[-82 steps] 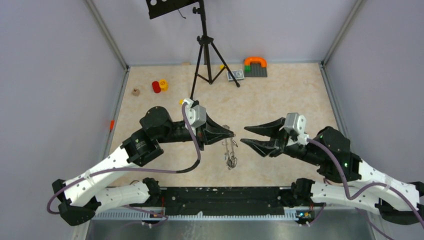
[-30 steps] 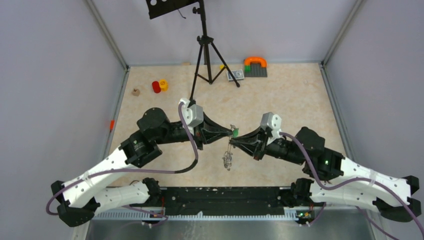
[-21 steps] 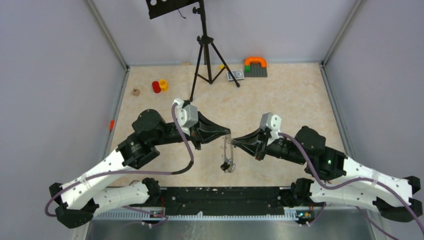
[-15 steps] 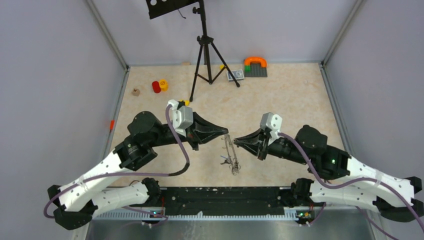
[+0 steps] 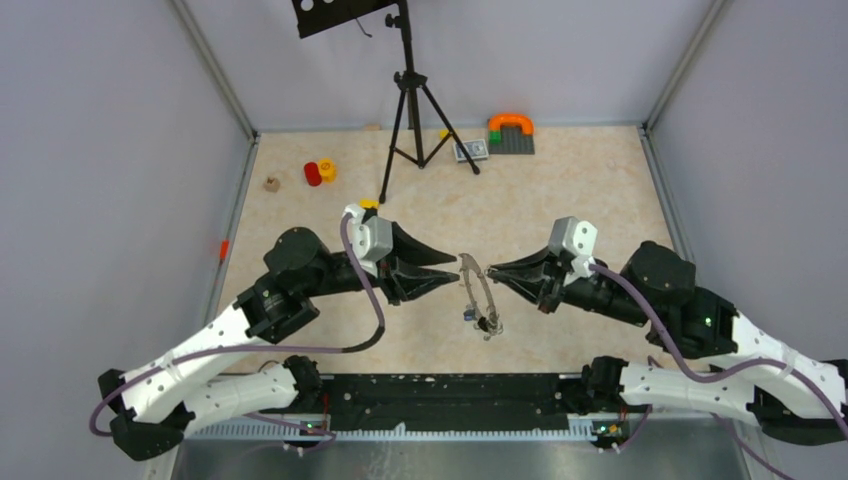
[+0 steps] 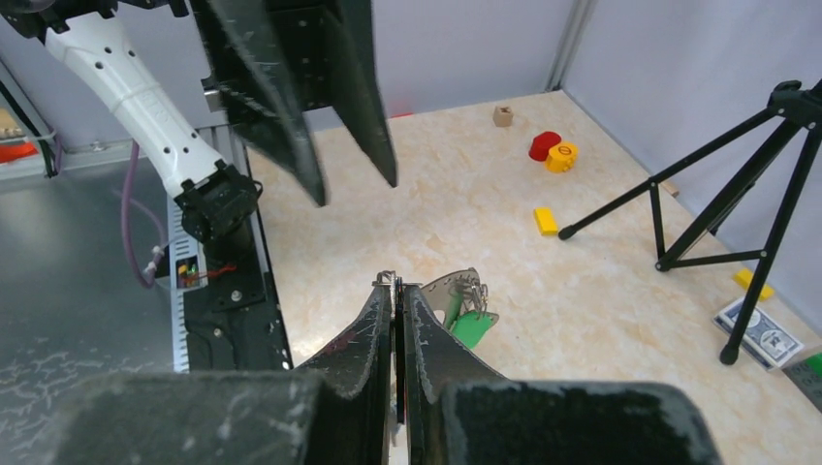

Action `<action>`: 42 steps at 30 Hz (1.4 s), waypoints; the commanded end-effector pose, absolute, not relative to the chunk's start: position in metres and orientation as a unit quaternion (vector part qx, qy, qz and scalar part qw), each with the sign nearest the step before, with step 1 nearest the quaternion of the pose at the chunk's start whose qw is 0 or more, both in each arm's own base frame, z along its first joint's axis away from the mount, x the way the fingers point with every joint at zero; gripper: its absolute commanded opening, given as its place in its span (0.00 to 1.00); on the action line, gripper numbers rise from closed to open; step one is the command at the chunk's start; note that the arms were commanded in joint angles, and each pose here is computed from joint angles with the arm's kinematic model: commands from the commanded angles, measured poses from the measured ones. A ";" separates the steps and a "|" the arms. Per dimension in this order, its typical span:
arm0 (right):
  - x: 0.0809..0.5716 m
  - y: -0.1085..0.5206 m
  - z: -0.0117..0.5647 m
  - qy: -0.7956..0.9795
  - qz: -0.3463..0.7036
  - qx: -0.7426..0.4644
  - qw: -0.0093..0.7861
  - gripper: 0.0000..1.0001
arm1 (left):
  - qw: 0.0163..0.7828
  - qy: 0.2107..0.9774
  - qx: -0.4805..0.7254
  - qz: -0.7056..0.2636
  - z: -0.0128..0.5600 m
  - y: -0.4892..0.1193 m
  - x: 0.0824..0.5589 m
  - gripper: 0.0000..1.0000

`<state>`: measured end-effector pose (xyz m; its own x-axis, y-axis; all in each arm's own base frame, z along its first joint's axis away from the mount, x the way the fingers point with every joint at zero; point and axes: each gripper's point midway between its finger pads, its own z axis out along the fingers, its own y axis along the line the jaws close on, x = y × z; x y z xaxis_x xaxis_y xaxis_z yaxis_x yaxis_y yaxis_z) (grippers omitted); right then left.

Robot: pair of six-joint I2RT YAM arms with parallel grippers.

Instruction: Remove the keys from the keyring

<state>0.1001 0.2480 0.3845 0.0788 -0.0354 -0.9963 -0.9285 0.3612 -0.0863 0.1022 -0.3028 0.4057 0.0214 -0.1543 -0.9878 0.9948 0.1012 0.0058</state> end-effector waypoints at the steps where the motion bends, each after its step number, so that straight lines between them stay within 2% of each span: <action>1: 0.096 0.237 0.423 0.533 0.382 -0.414 0.631 0.00 | 0.566 0.441 0.445 -0.536 0.421 -0.306 0.090 0.42; 2: 0.096 0.238 0.424 0.533 0.382 -0.414 0.632 0.00 | 0.562 0.440 0.448 -0.539 0.420 -0.308 0.089 0.51; 5: 0.092 0.240 0.426 0.524 0.391 -0.420 0.629 0.00 | 0.552 0.439 0.451 -0.547 0.419 -0.314 0.090 0.59; 15: 0.092 0.246 0.429 0.517 0.397 -0.420 0.631 0.00 | 0.529 0.435 0.450 -0.573 0.416 -0.334 0.092 0.61; 21: 0.091 0.247 0.431 0.513 0.400 -0.419 0.633 0.00 | 0.516 0.442 0.455 -0.576 0.407 -0.339 0.093 0.58; 35: 0.087 0.247 0.432 0.507 0.411 -0.419 0.631 0.00 | 0.496 0.449 0.465 -0.580 0.397 -0.345 0.092 0.40; 39: 0.087 0.246 0.432 0.507 0.412 -0.418 0.632 0.00 | 0.498 0.449 0.464 -0.579 0.398 -0.345 0.093 0.22; 42: 0.086 0.245 0.432 0.506 0.412 -0.418 0.632 0.00 | 0.496 0.452 0.464 -0.578 0.397 -0.345 0.093 0.05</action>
<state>0.0923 0.2510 0.3956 0.1109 -0.0215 -0.9936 -0.9435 0.3119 -0.1121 0.0960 -0.3439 0.3875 -0.0904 -0.1295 -0.9874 0.9935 -0.0803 -0.0805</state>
